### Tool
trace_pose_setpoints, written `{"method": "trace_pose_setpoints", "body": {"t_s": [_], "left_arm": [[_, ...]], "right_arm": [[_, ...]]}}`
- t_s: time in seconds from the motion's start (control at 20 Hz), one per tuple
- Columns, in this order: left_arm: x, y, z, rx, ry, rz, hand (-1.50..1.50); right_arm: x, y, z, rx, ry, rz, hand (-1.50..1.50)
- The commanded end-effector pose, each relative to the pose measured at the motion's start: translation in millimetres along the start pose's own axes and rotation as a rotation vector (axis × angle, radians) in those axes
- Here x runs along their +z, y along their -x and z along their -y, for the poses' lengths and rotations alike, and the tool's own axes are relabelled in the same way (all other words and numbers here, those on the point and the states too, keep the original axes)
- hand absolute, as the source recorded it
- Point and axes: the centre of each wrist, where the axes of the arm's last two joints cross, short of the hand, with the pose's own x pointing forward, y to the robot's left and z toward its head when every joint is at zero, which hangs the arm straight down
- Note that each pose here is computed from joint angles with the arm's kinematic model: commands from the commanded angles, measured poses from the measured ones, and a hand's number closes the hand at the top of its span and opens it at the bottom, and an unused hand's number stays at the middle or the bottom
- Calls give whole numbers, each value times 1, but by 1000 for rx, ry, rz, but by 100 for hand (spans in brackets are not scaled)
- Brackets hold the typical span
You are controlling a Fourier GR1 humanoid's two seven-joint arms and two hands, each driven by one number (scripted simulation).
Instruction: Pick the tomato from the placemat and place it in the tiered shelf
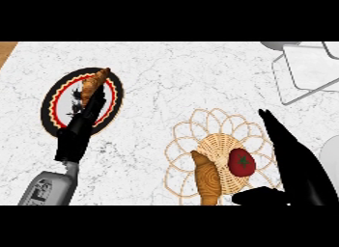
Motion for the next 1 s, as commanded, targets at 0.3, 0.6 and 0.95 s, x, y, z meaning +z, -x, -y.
{"method": "trace_pose_setpoints", "body": {"t_s": [0.3, 0.6, 0.95], "left_arm": [[6, 3, -3, -14, -17, 10, 0], [6, -1, 12, -5, 4, 8, 0], [12, -7, -16, -13, -7, 19, 0]], "right_arm": [[-6, -8, -21, 19, -25, -149, -150], [-15, -8, -27, 67, -33, -177, -150], [-10, 7, -18, 79, -15, -191, -150]]}}
